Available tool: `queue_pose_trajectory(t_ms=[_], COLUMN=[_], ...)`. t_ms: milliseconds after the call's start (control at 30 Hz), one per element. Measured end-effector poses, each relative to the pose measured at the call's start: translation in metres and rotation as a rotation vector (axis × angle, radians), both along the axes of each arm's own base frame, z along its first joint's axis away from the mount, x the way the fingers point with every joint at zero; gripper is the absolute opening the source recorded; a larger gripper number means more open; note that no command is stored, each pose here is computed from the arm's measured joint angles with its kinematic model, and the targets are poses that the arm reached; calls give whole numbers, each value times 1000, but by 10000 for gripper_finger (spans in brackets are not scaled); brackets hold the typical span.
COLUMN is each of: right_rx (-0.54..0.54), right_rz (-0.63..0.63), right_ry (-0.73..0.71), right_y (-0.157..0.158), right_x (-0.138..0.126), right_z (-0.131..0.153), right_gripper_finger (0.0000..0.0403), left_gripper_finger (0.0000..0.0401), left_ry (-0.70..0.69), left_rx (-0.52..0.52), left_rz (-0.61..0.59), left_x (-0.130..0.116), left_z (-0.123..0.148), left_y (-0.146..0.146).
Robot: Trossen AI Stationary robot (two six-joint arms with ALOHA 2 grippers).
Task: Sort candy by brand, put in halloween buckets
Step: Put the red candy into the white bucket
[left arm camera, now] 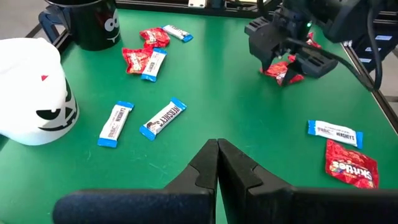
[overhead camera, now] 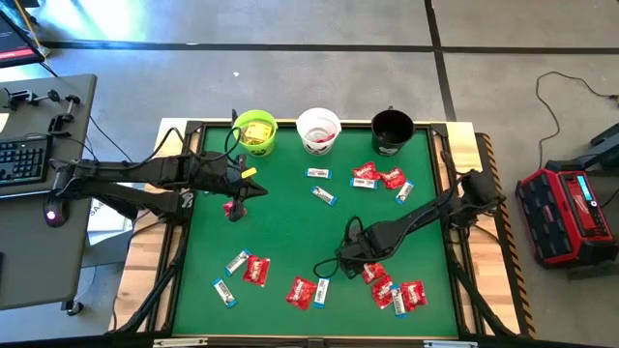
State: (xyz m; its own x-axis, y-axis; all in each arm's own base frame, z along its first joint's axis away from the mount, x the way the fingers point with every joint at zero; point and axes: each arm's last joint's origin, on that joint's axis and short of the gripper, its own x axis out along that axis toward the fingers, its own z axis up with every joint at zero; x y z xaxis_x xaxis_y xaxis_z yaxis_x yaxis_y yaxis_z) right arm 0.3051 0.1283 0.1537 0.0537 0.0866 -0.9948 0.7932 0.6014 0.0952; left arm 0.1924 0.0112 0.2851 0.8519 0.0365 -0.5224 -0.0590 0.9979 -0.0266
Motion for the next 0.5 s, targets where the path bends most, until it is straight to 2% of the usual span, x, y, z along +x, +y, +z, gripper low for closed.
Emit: queue_pose_trajectory(t_ms=[100, 200, 433, 500], right_rx=[1, 1, -1, -2], right_rz=[-1, 9, 53, 66], right_ry=[3, 0, -5, -5], right_y=[1, 1, 1, 1], right_x=[1, 1, 1, 1], right_z=[-3, -3, -3, -3], right_gripper_finger=[230, 193, 39, 11], left_gripper_finger=[0, 0, 0, 0], left_ry=[1, 0, 0, 0], left_rx=[0, 0, 0, 0], left_rz=[0, 0, 0, 0], left_x=[0, 0, 0, 0], left_z=[0, 0, 0, 0], left_y=[0, 0, 0, 0])
